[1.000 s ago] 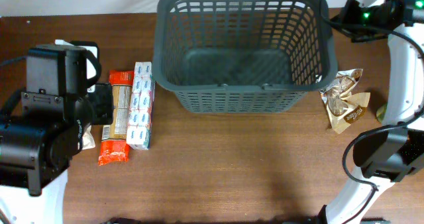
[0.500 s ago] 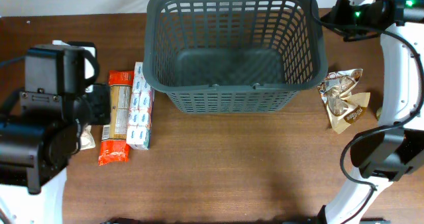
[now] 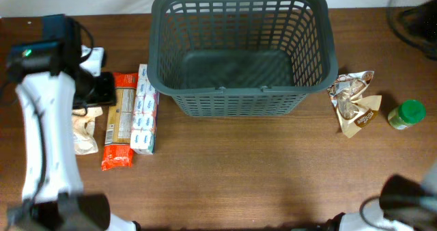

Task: Pack container

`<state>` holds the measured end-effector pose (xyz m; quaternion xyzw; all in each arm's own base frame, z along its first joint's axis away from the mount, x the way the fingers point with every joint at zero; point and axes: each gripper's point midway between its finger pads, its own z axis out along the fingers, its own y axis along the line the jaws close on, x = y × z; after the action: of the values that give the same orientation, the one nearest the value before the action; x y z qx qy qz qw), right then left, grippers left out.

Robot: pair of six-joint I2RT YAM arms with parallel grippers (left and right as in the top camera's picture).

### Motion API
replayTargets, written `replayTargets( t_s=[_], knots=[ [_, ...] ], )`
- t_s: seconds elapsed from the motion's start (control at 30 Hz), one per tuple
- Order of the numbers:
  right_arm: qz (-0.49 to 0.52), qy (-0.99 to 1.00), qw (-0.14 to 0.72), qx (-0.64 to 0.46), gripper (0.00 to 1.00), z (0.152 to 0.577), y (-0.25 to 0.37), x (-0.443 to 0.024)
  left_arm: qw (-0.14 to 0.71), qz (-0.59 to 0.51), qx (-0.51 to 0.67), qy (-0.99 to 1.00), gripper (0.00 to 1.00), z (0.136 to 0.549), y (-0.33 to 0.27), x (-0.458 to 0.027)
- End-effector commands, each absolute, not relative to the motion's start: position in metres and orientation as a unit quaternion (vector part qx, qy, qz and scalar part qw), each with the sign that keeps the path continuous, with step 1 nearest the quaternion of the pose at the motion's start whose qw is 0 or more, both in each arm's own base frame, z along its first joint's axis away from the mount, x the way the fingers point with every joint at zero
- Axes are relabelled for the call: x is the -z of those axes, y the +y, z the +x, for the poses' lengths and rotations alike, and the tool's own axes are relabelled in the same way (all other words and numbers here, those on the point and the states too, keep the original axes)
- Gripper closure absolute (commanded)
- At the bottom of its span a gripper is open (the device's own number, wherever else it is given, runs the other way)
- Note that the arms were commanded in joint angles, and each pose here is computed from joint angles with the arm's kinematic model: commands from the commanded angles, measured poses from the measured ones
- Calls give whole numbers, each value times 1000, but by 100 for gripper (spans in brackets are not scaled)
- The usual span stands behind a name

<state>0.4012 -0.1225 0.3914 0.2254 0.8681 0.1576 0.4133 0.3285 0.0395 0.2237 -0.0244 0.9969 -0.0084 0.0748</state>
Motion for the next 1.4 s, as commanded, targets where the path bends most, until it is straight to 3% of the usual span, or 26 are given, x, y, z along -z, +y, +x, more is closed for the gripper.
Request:
replayTargets(
  t_s=[0.0,0.03,0.07,0.17,0.23,0.27,0.3,0.57,0.8,1.17,1.27,1.33,1.37],
  knots=[
    [253,844,456,-125,33,366,-151,-423,47,16,52,997,49,340,28,-198],
    [264,839,462,-117,23,358,-158,-428,39,21,53,998,49,344,29,-190],
    [274,834,467,-109,1,350,-165,-431,29,32,57,997,49,349,28,-180],
    [299,824,472,-94,1,332,-182,-436,12,82,100,991,49,356,15,-160],
    [311,820,473,-87,1,326,-191,-436,-8,85,110,990,43,359,14,-145],
    [316,818,473,-84,1,324,-195,-435,-18,84,114,990,29,360,12,-138],
    [320,817,472,-83,1,323,-197,-435,-28,85,118,989,1,360,11,-131],
    [323,818,468,-84,1,325,-201,-431,-59,156,50,985,1,377,-2,-88],
    [323,819,467,-84,1,325,-201,-430,-49,138,-18,989,1,395,2,-71],
    [323,819,467,-84,1,325,-201,-430,-68,126,10,990,0,401,2,-36],
    [323,819,467,-84,1,325,-201,-430,-81,126,32,988,11,398,-5,-24],
    [323,819,467,-84,1,325,-201,-430,-88,125,45,987,39,396,-10,-17],
    [323,819,467,-84,1,325,-201,-430,-95,124,51,986,63,395,-11,-13]
  ],
)
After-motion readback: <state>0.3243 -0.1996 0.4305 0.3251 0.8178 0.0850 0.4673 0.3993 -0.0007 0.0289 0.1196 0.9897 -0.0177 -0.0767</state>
